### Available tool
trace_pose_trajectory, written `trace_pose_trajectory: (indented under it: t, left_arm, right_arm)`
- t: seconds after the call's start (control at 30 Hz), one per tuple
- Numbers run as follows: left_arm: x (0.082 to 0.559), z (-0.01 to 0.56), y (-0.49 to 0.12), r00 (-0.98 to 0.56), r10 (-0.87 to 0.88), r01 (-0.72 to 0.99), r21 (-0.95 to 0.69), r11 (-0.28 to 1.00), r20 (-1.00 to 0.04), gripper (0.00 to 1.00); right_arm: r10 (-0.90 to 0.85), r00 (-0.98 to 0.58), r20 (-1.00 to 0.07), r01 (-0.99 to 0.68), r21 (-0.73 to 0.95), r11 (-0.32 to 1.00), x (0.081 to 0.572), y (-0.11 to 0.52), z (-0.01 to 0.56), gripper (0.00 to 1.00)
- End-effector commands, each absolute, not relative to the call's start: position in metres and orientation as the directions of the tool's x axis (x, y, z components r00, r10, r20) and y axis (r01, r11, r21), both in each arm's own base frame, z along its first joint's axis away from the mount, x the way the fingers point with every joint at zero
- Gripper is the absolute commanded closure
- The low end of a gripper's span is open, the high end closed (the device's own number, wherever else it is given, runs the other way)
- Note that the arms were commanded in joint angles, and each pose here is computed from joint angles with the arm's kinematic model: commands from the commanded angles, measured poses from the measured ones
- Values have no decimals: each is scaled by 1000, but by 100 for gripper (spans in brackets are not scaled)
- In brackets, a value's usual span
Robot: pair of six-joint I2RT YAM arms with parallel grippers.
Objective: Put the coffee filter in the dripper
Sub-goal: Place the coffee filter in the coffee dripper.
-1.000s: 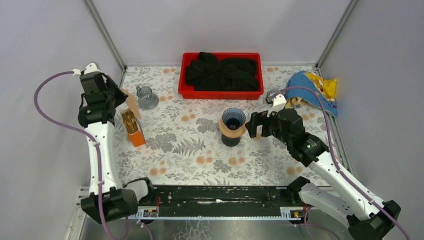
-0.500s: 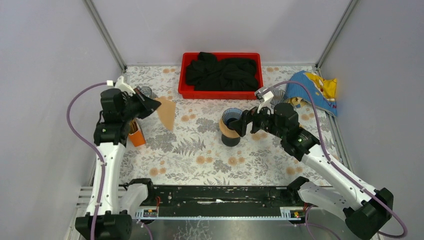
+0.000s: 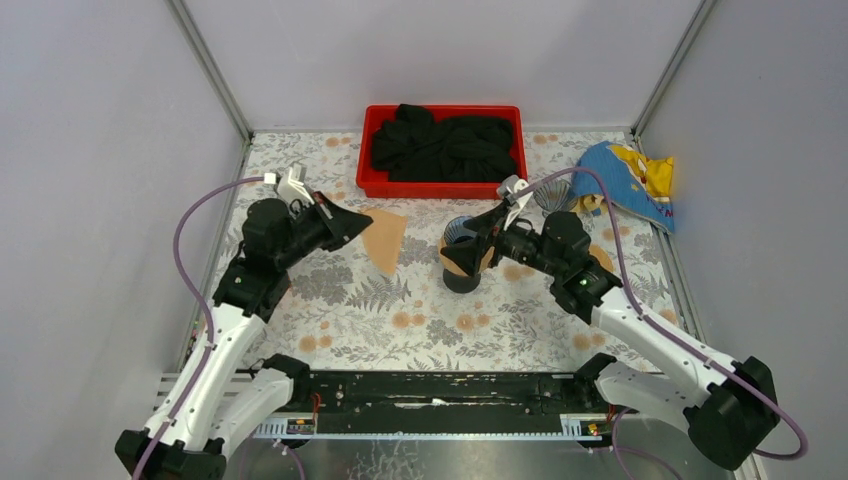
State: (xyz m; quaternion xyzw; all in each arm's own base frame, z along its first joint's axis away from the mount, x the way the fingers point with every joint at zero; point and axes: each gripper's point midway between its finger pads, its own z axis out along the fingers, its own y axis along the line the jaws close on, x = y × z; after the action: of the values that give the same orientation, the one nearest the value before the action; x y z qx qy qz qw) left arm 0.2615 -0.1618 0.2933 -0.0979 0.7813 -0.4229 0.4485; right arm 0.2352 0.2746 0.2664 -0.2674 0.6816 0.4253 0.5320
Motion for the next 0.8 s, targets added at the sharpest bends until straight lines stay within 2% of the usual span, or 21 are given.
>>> trace_pose_trajectory:
  t: [0.0, 0.27, 0.47, 0.77]
  left_arm:
    - [264, 320, -182, -524, -585, 294, -776, 558, -619, 100]
    - [255, 343, -213, -510, -622, 349, -804, 482, -594, 100]
    - [252, 357, -221, -508, -644, 382, -819, 427, -572, 100]
    - [247, 367, -226, -512, -674, 413, -841, 349, -532, 100]
  right_arm:
    - [177, -269, -947, -863, 318, 393, 233, 295, 288, 1]
    - [326, -479, -815, -797, 559, 227, 227, 323, 293, 1]
    - [364, -511, -779, -786, 595, 168, 224, 327, 299, 2]
    - [390, -559, -732, -771, 632, 81, 217, 330, 310, 14]
